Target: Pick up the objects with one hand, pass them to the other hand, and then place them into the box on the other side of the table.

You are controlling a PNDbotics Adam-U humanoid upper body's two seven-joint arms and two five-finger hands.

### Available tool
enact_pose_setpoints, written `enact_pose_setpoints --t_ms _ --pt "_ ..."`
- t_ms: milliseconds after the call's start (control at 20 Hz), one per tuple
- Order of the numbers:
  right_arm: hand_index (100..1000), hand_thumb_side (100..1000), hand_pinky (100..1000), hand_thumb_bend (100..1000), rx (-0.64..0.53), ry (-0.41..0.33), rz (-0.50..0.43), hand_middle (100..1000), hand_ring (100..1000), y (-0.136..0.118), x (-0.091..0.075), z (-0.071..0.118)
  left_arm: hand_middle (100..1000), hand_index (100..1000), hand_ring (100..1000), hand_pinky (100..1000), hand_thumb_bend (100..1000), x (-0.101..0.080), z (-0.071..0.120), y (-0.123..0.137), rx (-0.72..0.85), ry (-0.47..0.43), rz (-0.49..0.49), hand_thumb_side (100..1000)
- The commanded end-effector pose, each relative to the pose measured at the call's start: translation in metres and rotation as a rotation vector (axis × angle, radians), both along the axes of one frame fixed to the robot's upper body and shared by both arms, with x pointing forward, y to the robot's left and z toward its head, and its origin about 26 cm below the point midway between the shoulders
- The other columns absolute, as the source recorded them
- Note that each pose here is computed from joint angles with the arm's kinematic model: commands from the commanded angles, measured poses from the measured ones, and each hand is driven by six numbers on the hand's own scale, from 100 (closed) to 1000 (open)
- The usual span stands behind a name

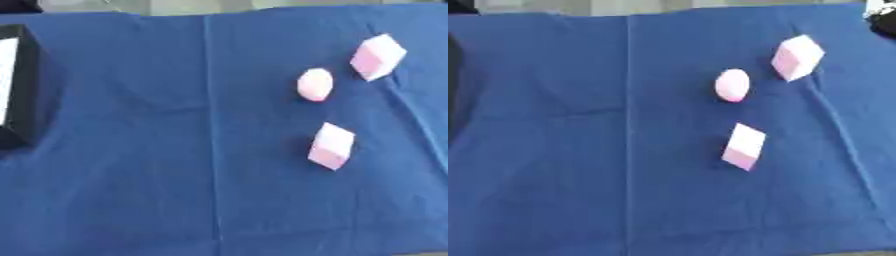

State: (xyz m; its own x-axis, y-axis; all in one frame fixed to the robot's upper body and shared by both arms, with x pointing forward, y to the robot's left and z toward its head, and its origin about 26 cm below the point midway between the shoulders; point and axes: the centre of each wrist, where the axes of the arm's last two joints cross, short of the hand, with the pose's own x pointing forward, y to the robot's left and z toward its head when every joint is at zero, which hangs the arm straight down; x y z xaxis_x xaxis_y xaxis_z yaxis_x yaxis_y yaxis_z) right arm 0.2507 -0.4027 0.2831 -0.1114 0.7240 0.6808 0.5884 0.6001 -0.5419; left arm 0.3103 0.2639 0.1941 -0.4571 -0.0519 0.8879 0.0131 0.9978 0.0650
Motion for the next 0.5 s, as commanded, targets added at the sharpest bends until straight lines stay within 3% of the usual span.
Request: enact_pose_setpoints --t_ms 50,500 --pt "742 144 672 100 -0.043 -0.020 0.006 793 781 0.0015 -0.0015 0.0126 812 817 795 920 181 -0.0019 0.0075 0.0030 0.018 -0.026 0.008 875" --pt "752 125 682 100 -0.057 -0.007 0.015 799 790 0.0014 -0.0015 0.0117 810 815 795 920 180 -0.0021 0.0087 0.0032 0.017 -0.032 0.010 873"
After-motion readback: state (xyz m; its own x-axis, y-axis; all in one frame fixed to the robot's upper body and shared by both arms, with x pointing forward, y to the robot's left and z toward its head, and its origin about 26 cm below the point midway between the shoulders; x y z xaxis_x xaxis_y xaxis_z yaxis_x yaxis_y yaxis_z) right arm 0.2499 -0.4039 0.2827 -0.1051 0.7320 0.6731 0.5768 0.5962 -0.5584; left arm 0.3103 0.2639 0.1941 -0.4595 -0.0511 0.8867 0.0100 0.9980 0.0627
